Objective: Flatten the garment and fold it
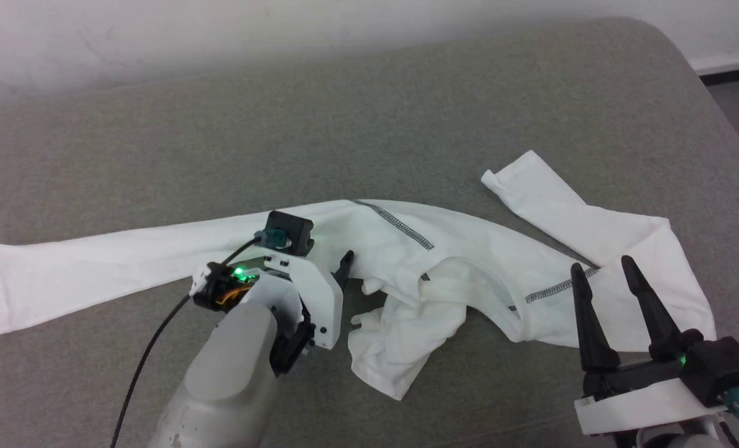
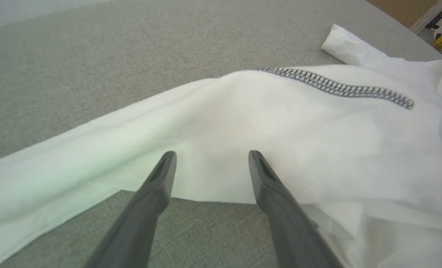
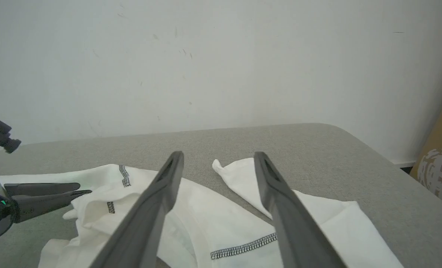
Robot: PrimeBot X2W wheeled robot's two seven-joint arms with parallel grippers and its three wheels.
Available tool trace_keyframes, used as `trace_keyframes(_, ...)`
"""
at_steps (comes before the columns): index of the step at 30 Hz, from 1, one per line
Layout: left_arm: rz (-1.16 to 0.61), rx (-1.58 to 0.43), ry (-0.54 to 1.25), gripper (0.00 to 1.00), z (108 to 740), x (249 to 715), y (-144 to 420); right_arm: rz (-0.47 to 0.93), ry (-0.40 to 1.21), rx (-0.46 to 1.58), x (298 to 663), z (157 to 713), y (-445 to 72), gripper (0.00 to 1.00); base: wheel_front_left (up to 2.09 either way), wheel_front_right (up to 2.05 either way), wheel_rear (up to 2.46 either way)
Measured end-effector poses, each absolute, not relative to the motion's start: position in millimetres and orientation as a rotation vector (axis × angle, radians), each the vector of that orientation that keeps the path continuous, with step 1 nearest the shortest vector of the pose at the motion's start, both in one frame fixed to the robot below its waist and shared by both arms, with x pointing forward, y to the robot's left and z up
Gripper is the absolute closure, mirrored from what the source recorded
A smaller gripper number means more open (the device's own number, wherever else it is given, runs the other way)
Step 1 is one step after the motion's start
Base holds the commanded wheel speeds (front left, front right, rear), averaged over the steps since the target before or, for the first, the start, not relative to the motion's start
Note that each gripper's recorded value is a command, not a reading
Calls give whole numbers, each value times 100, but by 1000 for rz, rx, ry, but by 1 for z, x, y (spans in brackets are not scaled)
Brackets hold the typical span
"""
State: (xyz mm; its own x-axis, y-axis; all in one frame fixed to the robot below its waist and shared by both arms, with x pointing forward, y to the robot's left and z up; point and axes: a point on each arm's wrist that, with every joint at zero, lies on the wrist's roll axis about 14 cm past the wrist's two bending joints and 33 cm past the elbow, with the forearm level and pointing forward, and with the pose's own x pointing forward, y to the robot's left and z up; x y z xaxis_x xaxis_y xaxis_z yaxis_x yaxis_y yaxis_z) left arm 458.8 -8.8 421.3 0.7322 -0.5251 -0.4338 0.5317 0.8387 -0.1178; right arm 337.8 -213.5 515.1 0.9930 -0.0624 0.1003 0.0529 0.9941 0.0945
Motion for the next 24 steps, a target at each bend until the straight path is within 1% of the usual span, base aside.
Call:
trace_keyframes(5, -622, 129, 657, 0, 384, 458, -11, -89, -78, 101, 339, 507, -222, 0, 0, 0, 0)
trace_keyframes(10, -663, 268, 832, 0, 368, 460, -18, -124, -48, 107, 335, 498, -232, 0, 0, 0, 0)
trace_keyframes(11, -673, 283, 865, 89, 366, 458, -20, -131, -43, 108, 334, 497, -233, 0, 0, 0, 0)
trace_keyframes(12, -686, 295, 886, 100, 366, 457, -24, -135, -40, 107, 333, 496, -234, 0, 0, 0, 0)
trace_keyframes(14, -710, 295, 897, 100, 367, 455, -29, -144, -37, 108, 332, 495, -237, 0, 0, 0, 0)
trace_keyframes(17, -728, 272, 856, 100, 373, 454, -31, -152, -39, 111, 332, 495, -240, 0, 0, 0, 0)
trace_keyframes(21, -723, 207, 741, 100, 387, 456, -23, -150, -52, 118, 333, 498, -240, 0, 0, 0, 0)
trace_keyframes(24, -679, 172, 681, 100, 397, 457, -4, -133, -58, 124, 336, 499, -236, 0, 0, 0, 0)
